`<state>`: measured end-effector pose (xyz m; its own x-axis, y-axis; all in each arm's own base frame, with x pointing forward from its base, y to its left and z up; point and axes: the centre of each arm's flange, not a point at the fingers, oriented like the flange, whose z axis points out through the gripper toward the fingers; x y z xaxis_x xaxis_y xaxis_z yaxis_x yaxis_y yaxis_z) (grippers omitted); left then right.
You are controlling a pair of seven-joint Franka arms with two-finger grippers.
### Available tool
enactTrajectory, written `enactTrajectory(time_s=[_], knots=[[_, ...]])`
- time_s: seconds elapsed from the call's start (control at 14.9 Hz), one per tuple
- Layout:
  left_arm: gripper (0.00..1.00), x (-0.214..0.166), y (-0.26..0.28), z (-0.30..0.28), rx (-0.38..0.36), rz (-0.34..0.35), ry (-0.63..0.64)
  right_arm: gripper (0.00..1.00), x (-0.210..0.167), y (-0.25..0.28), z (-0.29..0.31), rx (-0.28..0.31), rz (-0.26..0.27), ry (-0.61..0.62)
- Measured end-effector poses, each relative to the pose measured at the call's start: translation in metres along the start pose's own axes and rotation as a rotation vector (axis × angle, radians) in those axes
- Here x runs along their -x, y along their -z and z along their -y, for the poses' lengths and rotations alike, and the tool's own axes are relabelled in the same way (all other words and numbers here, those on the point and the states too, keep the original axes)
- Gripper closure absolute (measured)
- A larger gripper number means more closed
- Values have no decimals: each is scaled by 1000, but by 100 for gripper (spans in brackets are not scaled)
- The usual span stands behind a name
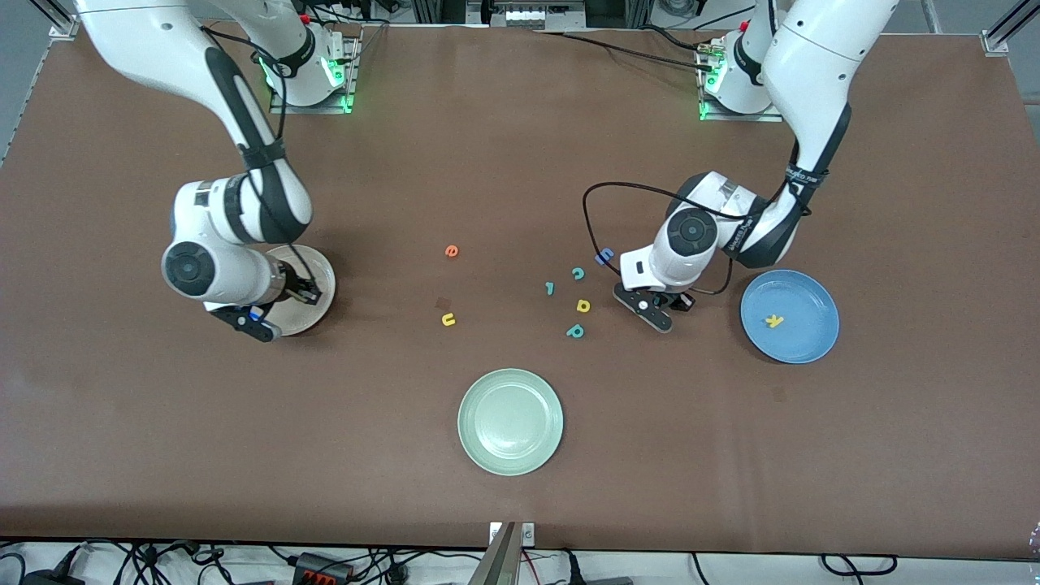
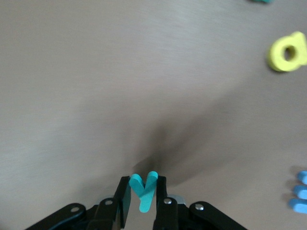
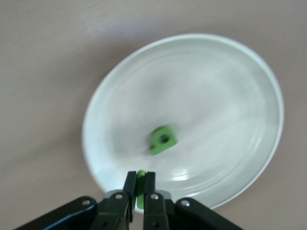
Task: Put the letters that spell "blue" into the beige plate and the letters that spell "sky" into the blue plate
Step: 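Drop the stick on the white plate while the left gripper drops the y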
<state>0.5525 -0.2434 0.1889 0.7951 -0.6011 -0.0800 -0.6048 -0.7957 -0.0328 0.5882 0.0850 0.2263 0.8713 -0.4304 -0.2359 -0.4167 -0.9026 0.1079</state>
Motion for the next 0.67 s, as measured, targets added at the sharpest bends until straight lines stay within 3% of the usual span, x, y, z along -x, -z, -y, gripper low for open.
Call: enactTrajectory(time_s=[0.47,0.67], knots=[[74,58,48,133,-16,96,121,90,-34,-25,-50,-8,29,98],[74,90,34,173,11,133,159,68,-42,-35,-59,-12,26,106]])
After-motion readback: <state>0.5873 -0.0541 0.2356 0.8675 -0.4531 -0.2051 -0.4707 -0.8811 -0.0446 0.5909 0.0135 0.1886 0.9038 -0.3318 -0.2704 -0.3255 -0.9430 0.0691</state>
